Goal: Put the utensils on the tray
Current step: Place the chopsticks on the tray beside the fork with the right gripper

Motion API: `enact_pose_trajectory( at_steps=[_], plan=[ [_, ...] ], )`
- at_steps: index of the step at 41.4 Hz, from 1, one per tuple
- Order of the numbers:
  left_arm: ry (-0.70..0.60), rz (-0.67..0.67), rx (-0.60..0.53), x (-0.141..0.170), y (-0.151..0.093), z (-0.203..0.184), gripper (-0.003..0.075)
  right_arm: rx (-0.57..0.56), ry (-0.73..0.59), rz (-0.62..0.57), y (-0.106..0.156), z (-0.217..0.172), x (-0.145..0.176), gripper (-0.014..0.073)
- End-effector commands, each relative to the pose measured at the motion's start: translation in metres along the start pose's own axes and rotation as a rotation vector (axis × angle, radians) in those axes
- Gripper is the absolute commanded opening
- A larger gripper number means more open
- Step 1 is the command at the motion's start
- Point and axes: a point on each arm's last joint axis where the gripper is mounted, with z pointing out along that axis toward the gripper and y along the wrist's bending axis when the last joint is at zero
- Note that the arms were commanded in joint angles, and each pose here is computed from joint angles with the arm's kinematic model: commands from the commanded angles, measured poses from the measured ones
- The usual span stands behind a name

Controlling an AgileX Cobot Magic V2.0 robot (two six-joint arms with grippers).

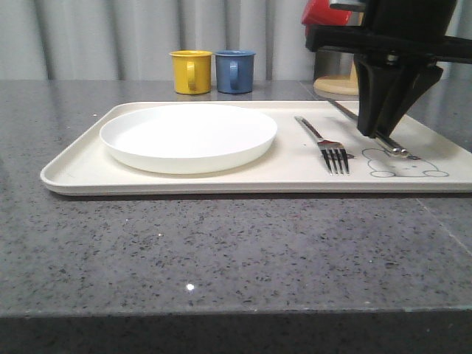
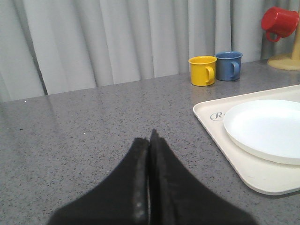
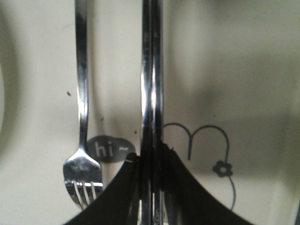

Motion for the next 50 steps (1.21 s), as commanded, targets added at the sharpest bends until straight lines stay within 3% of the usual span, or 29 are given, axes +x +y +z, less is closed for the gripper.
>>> enact_pose_trajectory(
  at_steps=[1, 25, 44, 50],
  plan=[
    [-0.099, -0.020, -0.014, -0.0149, 0.0020, -0.0014, -0.0019, -0.029, -0.081, 0.011, 0.0039, -0.0195, -0.0070, 0.0010],
    [-0.099, -0.020, -0.014, -0.0149, 0.0020, -0.0014, -0.0019, 0.030, -0.077, 0.035, -0.0010, -0.0106, -0.0102, 0.0027],
    [-0.099, -0.020, -0.014, -0.0149, 0.0020, -0.0014, -0.0019, 0.028, -0.077, 0.036, -0.0008, -0.0102, -0.0104, 0.0282],
    [-0.099, -0.020, -0.014, -0.0149, 0.0020, -0.0014, -0.0019, 0.021, -0.080, 0.038, -0.0002, -0.0120, -0.0101, 0.0302]
  ],
)
